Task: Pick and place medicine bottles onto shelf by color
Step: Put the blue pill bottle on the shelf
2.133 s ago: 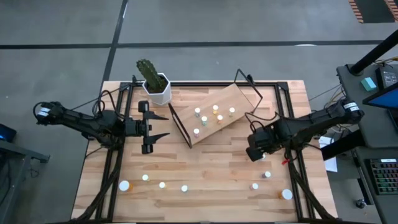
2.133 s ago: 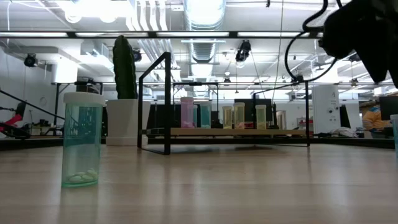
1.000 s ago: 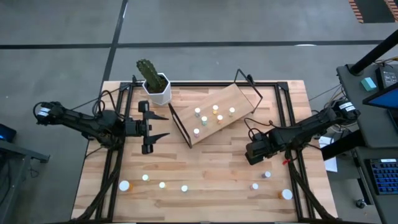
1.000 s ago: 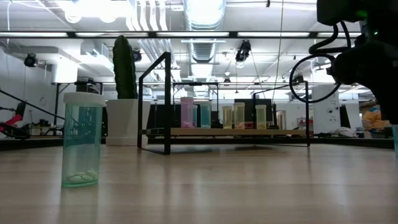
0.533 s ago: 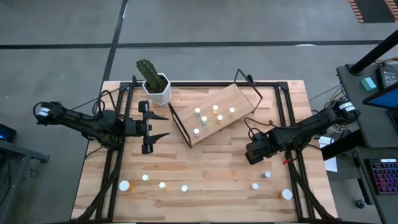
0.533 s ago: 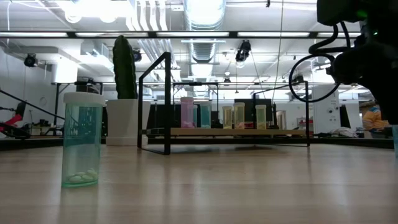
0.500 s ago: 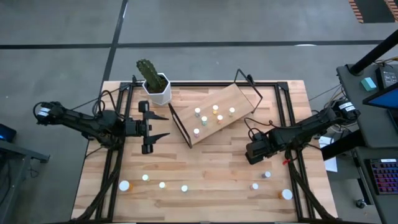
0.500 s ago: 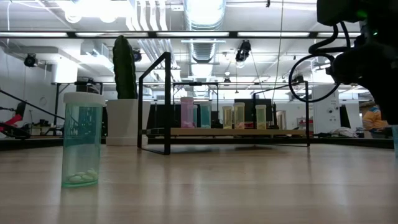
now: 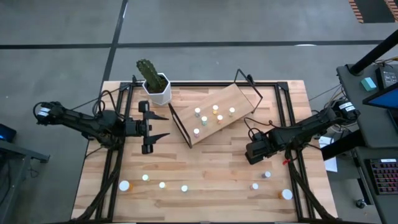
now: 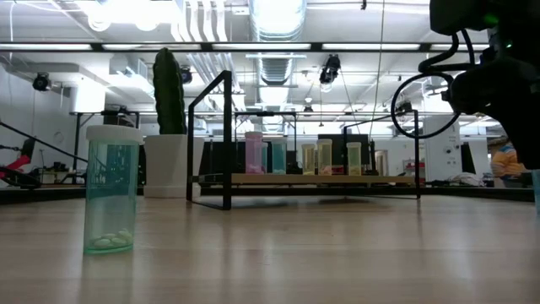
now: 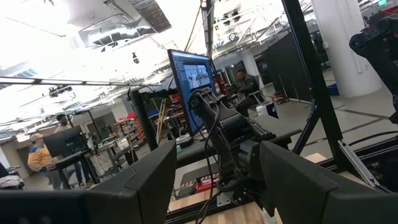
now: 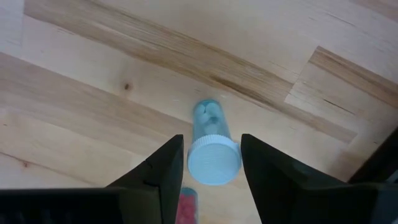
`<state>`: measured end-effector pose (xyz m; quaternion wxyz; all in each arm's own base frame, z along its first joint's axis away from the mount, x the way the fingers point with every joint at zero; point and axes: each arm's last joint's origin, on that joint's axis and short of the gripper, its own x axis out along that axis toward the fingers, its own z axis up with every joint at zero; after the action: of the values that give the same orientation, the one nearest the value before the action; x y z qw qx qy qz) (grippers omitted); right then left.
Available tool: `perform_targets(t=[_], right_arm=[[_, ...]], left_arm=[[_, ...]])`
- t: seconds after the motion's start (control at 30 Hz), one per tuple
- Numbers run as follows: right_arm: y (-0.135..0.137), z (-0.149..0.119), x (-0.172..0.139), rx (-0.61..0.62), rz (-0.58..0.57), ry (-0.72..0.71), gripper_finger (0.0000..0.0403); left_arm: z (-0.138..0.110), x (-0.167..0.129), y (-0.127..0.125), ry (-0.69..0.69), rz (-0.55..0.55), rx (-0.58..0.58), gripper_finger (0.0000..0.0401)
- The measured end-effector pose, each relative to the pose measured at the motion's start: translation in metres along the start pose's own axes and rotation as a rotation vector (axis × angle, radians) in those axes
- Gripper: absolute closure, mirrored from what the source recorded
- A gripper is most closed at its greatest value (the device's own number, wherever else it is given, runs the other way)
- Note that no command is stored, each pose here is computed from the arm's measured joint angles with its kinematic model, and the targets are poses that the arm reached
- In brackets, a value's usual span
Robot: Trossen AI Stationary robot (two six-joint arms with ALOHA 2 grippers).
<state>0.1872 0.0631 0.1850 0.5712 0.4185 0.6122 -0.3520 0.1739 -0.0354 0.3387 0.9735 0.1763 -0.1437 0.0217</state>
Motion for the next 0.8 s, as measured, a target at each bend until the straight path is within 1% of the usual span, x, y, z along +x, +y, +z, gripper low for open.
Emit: perform_targets(t=[0.27,0.47,0.67,0.73,0.8], right_arm=[[0.0,0.0,0.0,-0.012,0.003,0.0,0.0286],[0.003,0.001,-0.004,-0.021,0.018,-0.002,0.0285],[0.032,0.013,-0.038,-0.125,0.145,-0.062,0.0285],[0.046,0.019,-0.049,-0.18,0.162,-0.082,0.0287],[0.06,0.028,-0.055,-0.26,0.157,-0.095,0.0287]], left_arm=[[0.0,0.0,0.0,0.0,0.0,0.0,0.0186],[0.0,0.0,0.0,0.0,0.0,0.0,0.0186],[0.0,0.0,0.0,-0.004,0.002,-0.001,0.0186],[0.001,0.0,0.0,-0.008,0.003,-0.002,0.0186],[0.001,0.0,0.0,-0.008,0.003,-0.002,0.0186]])
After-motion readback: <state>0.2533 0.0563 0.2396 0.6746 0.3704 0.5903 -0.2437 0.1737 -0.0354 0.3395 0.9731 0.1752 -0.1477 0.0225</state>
